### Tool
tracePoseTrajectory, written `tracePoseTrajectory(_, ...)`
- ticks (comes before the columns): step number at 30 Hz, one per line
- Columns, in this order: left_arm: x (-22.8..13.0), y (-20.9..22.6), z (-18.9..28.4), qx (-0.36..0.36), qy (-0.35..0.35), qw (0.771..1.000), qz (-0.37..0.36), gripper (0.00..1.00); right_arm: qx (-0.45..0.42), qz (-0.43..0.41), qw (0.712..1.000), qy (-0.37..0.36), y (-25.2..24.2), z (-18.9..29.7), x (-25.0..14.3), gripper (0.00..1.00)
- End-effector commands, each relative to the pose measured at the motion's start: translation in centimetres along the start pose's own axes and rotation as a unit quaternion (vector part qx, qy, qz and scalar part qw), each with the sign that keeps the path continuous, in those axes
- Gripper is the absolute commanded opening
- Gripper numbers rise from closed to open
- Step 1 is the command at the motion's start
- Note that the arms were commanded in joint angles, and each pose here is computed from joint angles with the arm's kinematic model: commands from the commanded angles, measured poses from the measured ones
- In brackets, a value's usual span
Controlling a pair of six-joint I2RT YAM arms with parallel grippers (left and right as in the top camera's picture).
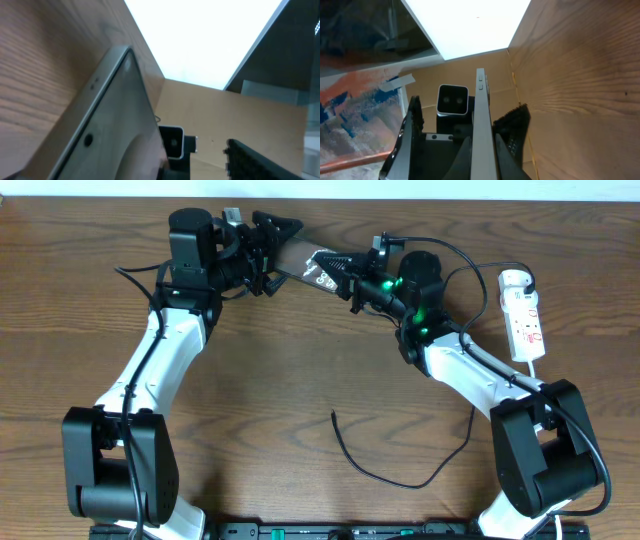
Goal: Plug charger to phone and switch on socket
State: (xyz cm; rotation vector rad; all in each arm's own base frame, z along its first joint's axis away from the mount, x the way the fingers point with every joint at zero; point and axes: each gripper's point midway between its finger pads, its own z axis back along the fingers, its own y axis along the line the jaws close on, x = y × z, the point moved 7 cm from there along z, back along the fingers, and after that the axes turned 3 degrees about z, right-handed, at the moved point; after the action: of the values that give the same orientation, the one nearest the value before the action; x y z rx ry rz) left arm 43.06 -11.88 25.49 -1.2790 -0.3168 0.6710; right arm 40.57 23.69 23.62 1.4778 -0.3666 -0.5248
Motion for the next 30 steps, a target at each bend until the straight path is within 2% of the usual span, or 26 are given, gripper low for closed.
tracePoseTrajectory(1, 0.3, -0.2, 0.0, -0.001, -0.015, 1.0, 0.001, 0.71, 0.023, 0.027, 0.999, 0.025, 2.0, -0.4, -1.6, 0.01)
tracePoseTrajectory(2, 0.3, -0.2, 0.0, -0.001, -0.018, 1.0, 0.001, 0.64, 0.023, 0.027, 0.999, 0.027, 2.0, -0.4, -1.8, 0.01)
tracePoseTrajectory(4, 0.4, -0.2, 0.0, -0.002, -0.022, 1.0, 0.0, 0.44, 0.023, 0.027, 0.999, 0.031, 2.0, -0.6, -2.1, 0.01)
tracePoseTrajectory(7, 0.5, -0.4, 0.0, -0.005, -0.026, 1.0, -0.003, 0.24, 0.023, 0.027, 0.999, 0.033, 2.0, -0.7, -2.3, 0.01)
tracePoseTrajectory(8, 0.5, -0.5, 0.0, -0.007, -0.026, 1.0, -0.005, 0.12, 0.023, 0.027, 0.999, 0.034, 2.0, -0.7, -2.4, 0.01)
tracePoseTrajectory(9, 0.5, -0.5, 0.0, -0.008, -0.026, 1.0, -0.007, 0.08, 0.023, 0.027, 0.999, 0.035, 2.0, -0.7, -2.4, 0.02)
tracePoseTrajectory(30, 1.0, -1.3, 0.1, -0.025, -0.049, 0.998, -0.022, 0.08, 0.02, 0.026, 0.999, 0.043, 1.8, -1.1, -3.2, 0.02)
